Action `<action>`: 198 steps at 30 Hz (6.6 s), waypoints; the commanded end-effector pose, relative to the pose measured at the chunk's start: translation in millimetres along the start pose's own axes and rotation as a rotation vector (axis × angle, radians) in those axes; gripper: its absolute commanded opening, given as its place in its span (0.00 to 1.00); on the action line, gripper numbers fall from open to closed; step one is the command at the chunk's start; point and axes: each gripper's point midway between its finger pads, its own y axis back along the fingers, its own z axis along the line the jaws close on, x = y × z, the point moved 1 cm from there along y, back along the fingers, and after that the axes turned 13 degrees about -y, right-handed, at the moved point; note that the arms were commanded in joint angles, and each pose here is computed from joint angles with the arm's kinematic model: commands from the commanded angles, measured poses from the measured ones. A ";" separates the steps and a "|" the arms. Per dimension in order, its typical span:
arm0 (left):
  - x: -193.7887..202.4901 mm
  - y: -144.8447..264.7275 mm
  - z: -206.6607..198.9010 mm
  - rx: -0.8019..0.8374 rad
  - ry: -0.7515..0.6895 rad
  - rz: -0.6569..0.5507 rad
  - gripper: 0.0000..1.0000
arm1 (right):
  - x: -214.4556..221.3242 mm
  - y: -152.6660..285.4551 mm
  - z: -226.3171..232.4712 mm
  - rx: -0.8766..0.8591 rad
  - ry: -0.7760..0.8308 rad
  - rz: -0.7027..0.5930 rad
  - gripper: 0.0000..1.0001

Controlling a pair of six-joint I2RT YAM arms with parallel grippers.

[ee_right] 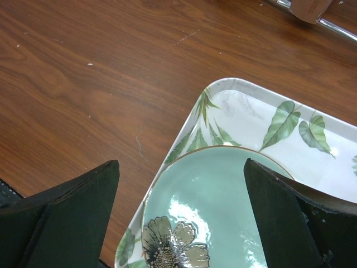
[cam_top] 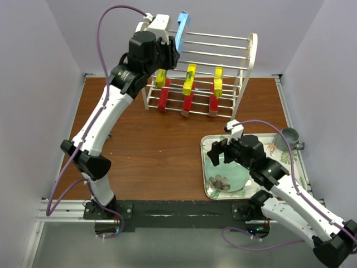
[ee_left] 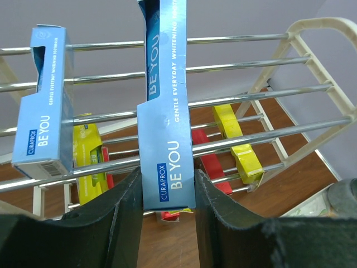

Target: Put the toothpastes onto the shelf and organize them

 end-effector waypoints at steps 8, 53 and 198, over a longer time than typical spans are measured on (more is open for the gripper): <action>-33.7 -29.3 2.1 -0.033 -0.072 -0.151 0.09 | -9.9 1.7 0.4 0.016 0.001 -0.023 0.98; -8.9 -51.2 3.9 -0.067 -0.045 -0.112 0.47 | -3.6 -4.8 -2.0 0.022 0.003 -0.006 0.98; 454.4 181.4 33.9 -0.692 0.468 0.790 0.58 | 8.0 -6.6 12.8 -0.066 -0.053 0.036 0.98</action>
